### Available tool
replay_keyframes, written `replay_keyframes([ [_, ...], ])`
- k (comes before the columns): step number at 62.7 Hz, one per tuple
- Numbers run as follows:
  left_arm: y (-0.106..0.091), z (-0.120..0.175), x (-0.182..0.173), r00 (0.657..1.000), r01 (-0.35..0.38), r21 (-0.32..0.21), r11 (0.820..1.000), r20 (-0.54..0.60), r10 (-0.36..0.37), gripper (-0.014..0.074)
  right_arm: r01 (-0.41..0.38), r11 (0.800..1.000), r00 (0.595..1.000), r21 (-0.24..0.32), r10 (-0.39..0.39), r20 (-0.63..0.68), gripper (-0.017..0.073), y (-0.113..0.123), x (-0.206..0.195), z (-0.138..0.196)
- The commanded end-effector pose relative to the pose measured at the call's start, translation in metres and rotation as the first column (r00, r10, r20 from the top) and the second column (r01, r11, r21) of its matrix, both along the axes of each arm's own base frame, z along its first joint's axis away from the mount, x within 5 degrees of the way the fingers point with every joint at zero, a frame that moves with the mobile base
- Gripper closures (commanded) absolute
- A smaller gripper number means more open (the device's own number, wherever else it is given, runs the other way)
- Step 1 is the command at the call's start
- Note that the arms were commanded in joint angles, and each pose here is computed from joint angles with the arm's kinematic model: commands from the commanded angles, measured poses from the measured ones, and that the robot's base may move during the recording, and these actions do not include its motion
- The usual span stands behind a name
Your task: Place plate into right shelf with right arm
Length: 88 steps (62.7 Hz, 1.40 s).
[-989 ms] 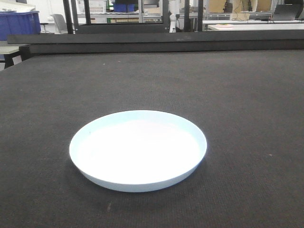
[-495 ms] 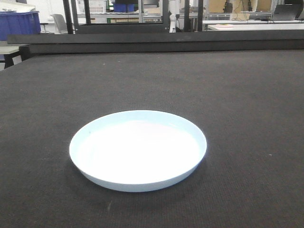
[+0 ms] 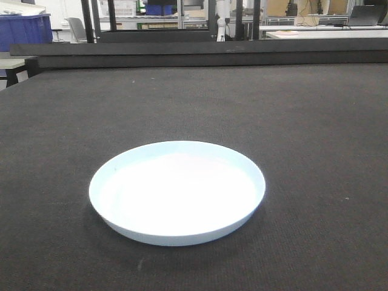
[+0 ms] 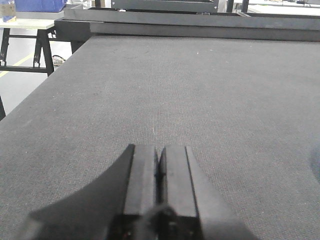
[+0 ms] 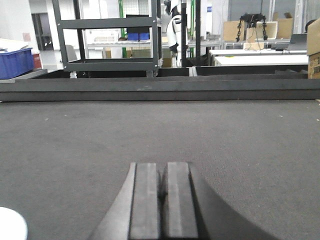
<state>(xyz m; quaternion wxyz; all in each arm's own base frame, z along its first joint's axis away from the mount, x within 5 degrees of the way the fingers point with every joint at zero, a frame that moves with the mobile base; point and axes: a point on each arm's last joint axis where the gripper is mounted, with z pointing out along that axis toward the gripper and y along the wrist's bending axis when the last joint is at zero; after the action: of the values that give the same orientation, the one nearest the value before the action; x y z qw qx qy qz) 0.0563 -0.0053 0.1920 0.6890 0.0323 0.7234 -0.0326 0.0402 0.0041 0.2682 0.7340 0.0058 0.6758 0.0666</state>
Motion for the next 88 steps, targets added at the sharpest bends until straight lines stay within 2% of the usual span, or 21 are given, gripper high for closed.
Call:
replay_keyframes([
  [1,0.0,0.005,0.0,0.997,0.003,-0.015,1.0,0.081,-0.002,0.064,-0.019,1.0,1.0,0.022,0.019,-0.018,0.0503,0.001,-0.006,0.042],
  [3,0.0,0.005,0.0,0.997,0.003,-0.015,1.0,0.081,-0.002,0.064,-0.027,0.999,0.997,0.021,0.029,-0.073,0.0503,0.002,-0.005,0.051],
  [7,0.0,0.005,0.0,0.997,0.003,-0.015,1.0,0.081,-0.002,0.064,-0.058,0.998,0.981,-0.018,0.053,-0.187,0.0503,0.005,0.001,0.064],
  [10,0.0,0.005,0.0,0.997,0.003,-0.015,1.0,0.081,-0.002,0.064,-0.127,0.99,0.944,-0.052,0.105,-0.312,0.0503,0.011,0.012,0.075],
  [13,0.0,0.005,0.0,0.997,0.003,-0.015,1.0,0.081,-0.002,0.064,-0.206,0.976,0.912,-0.076,0.163,-0.377,0.0503,0.018,0.023,0.083],
  [16,0.0,0.005,0.0,0.997,0.003,-0.015,1.0,0.081,-0.002,0.064,-0.276,0.958,0.867,-0.076,0.214,-0.449,0.0502,0.024,0.036,0.085],
  [19,0.0,0.005,0.0,0.997,0.003,-0.015,1.0,0.081,-0.002,0.064,-0.359,0.931,0.81,-0.062,0.278,-0.516,0.0502,0.031,0.052,0.088],
  [24,0.0,0.005,0.0,0.997,0.003,-0.015,1.0,0.081,-0.002,0.064,-0.447,0.895,0.725,-0.019,0.349,-0.593,0.0502,0.04,0.076,0.088],
  [29,0.0,0.005,0.0,0.997,0.003,-0.015,1.0,0.081,-0.002,0.064,-0.484,0.873,0.638,0.05,0.392,-0.663,0.0502,0.046,0.105,0.083],
  [35,0.0,0.005,0.0,0.997,0.003,-0.015,1.0,0.081,-0.002,0.064,-0.507,0.858,0.57,0.085,0.407,-0.714,0.0501,0.054,0.131,0.076],
  [39,0.0,0.005,0.0,0.997,0.003,-0.015,1.0,0.081,-0.002,0.064,-0.537,0.838,0.529,0.098,0.425,-0.734,0.0501,0.065,0.146,0.07],
  [48,0.0,0.005,0.0,0.997,0.003,-0.015,1.0,0.081,-0.002,0.064,-0.612,0.785,0.479,0.092,0.462,-0.746,0.0473,0.101,0.171,0.052],
  [54,0.0,0.005,0.0,0.997,0.003,-0.015,1.0,0.081,-0.002,0.064,-0.638,0.767,0.479,0.065,0.461,-0.747,0.033,0.124,0.185,0.036],
  [59,0.0,0.005,0.0,0.997,0.003,-0.015,1.0,0.081,-0.002,0.064,-0.638,0.769,0.482,0.05,0.449,-0.753,0.0158,0.136,0.196,0.022],
  [63,0.0,0.005,0.0,0.997,0.003,-0.015,1.0,0.081,-0.002,0.064,-0.628,0.777,0.485,0.044,0.435,-0.758,0.0057,0.142,0.205,0.012],
  [68,0.0,0.005,0.0,0.997,0.003,-0.015,1.0,0.081,-0.002,0.064,-0.619,0.784,0.472,0.046,0.418,-0.776,-0.0012,0.147,0.216,0.0],
  [76,0.0,0.005,0.0,0.997,0.003,-0.015,1.0,0.081,-0.002,0.064,-0.62,0.782,0.438,0.057,0.406,-0.802,-0.0011,0.154,0.231,-0.012],
  [88,0.0,0.005,0.0,0.997,0.003,-0.015,1.0,0.081,-0.002,0.064,-0.612,0.789,0.412,0.062,0.385,-0.826,-0.001,0.16,0.246,-0.031],
])
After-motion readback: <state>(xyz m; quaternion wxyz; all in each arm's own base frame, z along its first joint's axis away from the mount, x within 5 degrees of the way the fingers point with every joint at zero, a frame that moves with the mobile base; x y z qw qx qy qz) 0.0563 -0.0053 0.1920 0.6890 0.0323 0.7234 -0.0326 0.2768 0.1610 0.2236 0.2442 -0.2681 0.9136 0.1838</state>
